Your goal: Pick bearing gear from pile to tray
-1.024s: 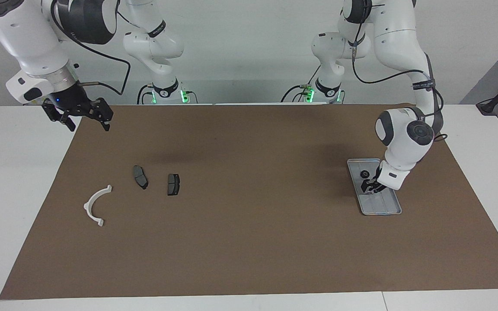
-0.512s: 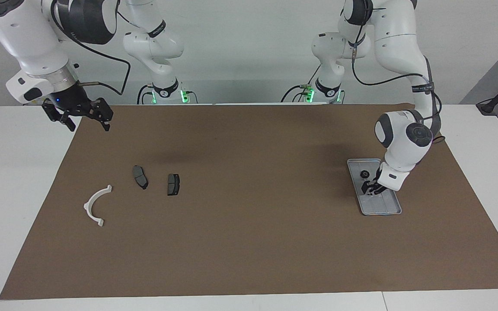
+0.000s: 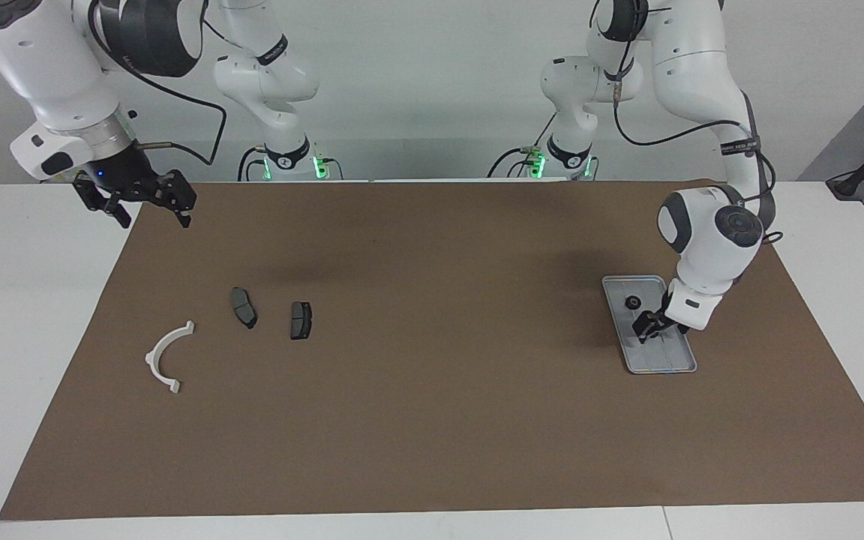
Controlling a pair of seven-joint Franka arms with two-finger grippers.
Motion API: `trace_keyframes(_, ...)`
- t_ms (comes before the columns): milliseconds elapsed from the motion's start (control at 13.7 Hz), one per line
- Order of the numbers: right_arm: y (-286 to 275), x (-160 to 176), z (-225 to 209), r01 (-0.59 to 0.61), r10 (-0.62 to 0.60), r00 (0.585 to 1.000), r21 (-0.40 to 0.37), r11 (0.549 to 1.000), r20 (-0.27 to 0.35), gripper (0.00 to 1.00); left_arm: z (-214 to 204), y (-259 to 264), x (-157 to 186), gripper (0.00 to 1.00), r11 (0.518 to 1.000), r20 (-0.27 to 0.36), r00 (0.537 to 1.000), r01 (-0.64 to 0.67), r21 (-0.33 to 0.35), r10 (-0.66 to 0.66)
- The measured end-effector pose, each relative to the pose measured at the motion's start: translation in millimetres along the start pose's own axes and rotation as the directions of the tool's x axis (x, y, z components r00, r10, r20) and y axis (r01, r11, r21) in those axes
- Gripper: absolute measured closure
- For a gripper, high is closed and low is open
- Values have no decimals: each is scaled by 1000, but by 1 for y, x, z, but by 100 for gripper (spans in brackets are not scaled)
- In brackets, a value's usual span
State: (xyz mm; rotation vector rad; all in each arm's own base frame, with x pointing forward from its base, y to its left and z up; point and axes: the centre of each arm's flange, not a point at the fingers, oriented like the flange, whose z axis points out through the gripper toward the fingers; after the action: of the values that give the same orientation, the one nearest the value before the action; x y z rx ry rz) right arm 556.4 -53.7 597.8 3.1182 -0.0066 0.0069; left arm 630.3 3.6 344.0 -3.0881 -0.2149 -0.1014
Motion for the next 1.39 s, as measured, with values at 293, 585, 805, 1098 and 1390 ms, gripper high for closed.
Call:
trace_keyframes(293,0,0,-1,0,0,1000,0,1000,-1,0,-88,-20,-2,0,1000,21,999,27,-6,-27)
trace_keyframes(585,0,0,-1,0,0,1000,0,1000,-2,0,-157,-22,-32,0,1000,55,998,20,-16,-20)
trace_keyframes(805,0,0,-1,0,0,1000,0,1000,-2,0,-198,-35,-54,0,999,98,995,29,-16,-27)
trace_keyframes(1098,-1,0,-1,1,-1,1000,0,1000,-1,0,-210,-32,-62,0,1000,130,991,12,-14,-10)
trace_keyframes(1390,-1,-1,-1,1,-1,1000,0,1000,3,0,-212,-30,-62,0,1000,128,992,8,-15,-6)
